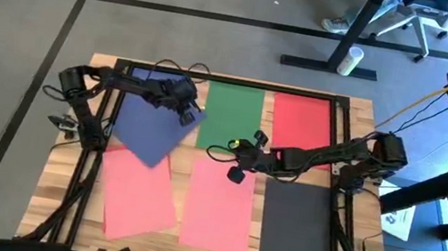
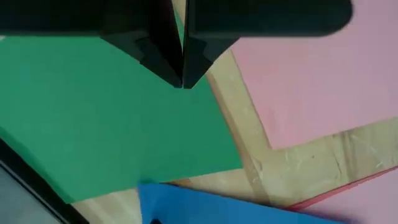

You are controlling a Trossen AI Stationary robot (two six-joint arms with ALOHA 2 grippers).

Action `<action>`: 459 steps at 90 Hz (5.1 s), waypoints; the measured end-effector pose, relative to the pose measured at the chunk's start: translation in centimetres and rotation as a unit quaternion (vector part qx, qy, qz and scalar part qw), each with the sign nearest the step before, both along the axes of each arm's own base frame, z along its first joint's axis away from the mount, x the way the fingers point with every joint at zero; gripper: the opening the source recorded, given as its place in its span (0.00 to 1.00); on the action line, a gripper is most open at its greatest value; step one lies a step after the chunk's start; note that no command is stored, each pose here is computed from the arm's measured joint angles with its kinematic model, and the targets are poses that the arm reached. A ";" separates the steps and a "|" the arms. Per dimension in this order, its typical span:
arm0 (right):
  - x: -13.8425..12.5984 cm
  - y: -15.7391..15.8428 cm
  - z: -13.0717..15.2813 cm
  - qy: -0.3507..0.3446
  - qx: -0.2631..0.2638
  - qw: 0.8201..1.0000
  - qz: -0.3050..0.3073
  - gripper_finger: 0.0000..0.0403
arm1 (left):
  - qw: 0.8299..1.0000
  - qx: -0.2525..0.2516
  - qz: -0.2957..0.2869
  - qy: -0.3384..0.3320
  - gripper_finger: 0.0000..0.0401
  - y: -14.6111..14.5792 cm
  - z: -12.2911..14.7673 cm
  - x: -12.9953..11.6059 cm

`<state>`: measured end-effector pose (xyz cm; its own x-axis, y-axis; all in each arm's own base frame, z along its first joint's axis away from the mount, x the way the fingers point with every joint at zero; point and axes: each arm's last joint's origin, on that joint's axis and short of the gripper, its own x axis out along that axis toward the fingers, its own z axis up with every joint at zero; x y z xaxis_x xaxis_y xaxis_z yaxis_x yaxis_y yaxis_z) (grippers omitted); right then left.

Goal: Organize paper
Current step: Stack the blue paper on top of the other blue paper

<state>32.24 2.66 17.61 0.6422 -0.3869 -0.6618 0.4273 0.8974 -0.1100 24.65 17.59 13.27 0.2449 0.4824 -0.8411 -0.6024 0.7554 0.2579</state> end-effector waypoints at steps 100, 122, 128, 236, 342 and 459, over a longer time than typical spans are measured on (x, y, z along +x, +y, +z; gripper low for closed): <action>0.1 0.0 0.0 -0.003 0.001 1.000 0.001 0.00 | 0.995 -0.062 -0.064 -0.047 0.00 -3.0 -0.5 2.2; 0.1 0.0 0.0 -0.003 0.001 1.000 0.001 0.00 | 0.999 -0.026 -0.033 -0.005 0.00 -1.7 -0.7 1.3; 0.1 0.0 0.0 -0.003 0.001 1.000 0.001 0.00 | 1.000 -0.019 -0.022 0.005 0.00 -1.1 -0.7 0.8; 0.1 0.0 0.1 -0.005 0.002 1.000 0.001 0.00 | 0.991 -0.106 -0.079 -0.035 0.00 -4.2 -0.7 1.7; 0.1 0.0 0.1 -0.006 0.002 1.000 0.001 0.00 | 0.998 -0.053 -0.022 -0.006 0.00 1.4 -0.1 -1.4; 0.2 0.1 0.2 -0.013 0.002 1.000 0.001 0.00 | 0.937 -0.297 -0.113 0.145 0.00 -18.2 3.9 -0.9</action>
<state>32.43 2.72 17.79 0.6604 -0.3821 -0.6464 0.4277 0.8990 -0.0943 23.77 -0.61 17.15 0.0030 -0.1290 -0.9916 -0.3798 0.9172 -0.1205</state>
